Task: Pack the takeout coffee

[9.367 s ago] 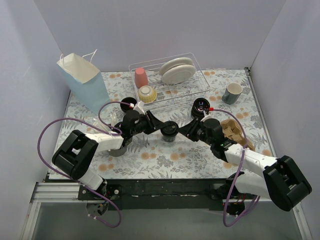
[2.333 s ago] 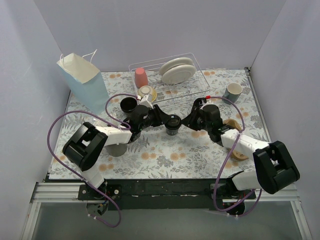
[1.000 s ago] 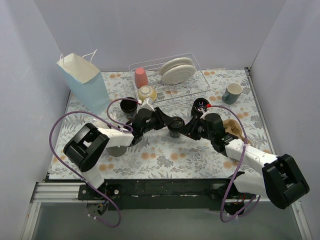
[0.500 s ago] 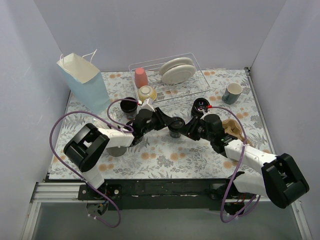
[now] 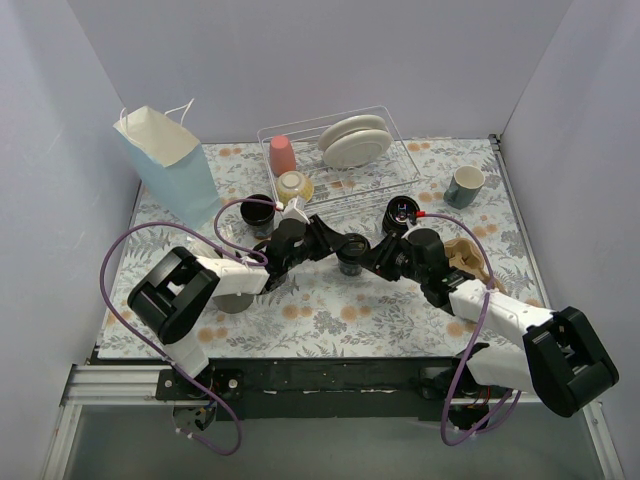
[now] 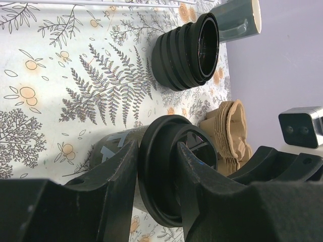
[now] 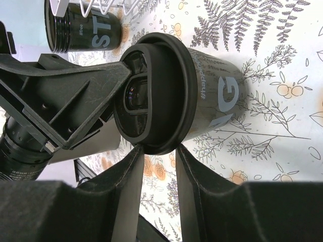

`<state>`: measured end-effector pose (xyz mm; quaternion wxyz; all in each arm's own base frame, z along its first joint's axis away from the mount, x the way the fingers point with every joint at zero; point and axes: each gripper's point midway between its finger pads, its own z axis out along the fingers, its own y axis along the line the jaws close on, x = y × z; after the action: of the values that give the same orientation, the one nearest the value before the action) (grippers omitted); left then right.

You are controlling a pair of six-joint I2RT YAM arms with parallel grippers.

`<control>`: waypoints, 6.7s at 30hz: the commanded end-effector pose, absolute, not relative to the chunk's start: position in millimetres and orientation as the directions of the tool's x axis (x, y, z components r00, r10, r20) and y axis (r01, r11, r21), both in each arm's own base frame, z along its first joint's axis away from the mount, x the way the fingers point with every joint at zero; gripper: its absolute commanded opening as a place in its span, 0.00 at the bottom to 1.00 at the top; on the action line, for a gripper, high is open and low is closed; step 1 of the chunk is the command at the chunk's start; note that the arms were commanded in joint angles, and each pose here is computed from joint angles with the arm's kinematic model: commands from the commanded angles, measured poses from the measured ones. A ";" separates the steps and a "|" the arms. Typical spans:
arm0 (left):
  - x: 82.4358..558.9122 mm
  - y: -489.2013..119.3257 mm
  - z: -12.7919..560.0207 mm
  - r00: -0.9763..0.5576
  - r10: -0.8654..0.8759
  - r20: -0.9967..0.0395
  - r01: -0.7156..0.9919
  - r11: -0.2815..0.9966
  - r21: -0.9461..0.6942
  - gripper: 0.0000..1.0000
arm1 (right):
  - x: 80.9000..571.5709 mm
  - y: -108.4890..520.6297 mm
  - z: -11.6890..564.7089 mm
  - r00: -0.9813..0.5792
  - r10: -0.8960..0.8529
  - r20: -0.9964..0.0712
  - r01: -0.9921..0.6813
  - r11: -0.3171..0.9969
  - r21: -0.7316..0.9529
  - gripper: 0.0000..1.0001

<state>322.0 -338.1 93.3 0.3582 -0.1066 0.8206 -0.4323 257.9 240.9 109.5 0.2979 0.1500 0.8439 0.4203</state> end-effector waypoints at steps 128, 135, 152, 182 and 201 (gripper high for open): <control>222.1 -258.5 -15.7 -0.932 -0.124 -0.340 -0.018 0.954 -0.299 0.38 | 330.1 202.9 160.8 -0.639 0.258 -0.724 -0.308 0.778 0.548 0.32; 268.6 -288.3 63.4 -0.869 -0.031 -0.494 0.134 0.946 -0.296 0.51 | 317.4 204.9 174.5 -0.626 0.251 -0.738 -0.356 0.750 0.557 0.32; 288.1 -223.5 231.8 -0.664 -0.141 -0.734 0.075 0.964 -0.253 0.98 | 293.7 303.8 199.7 -0.470 0.023 -0.882 -0.758 0.501 0.417 0.72; 232.8 -172.9 346.9 -0.482 -0.255 -0.838 0.202 0.898 -0.390 0.98 | 282.8 464.0 77.2 -0.397 -0.401 -0.826 -0.882 0.414 0.223 0.98; 229.1 -187.5 334.4 -0.524 -0.255 -0.812 0.238 0.872 -0.427 0.97 | 262.3 401.5 136.7 -0.256 -0.221 -0.941 -0.886 0.442 0.137 0.68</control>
<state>230.1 -181.2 331.7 0.4892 -0.0084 0.8396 -0.2361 251.4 398.3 79.6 0.3912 -0.3926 0.7647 0.3287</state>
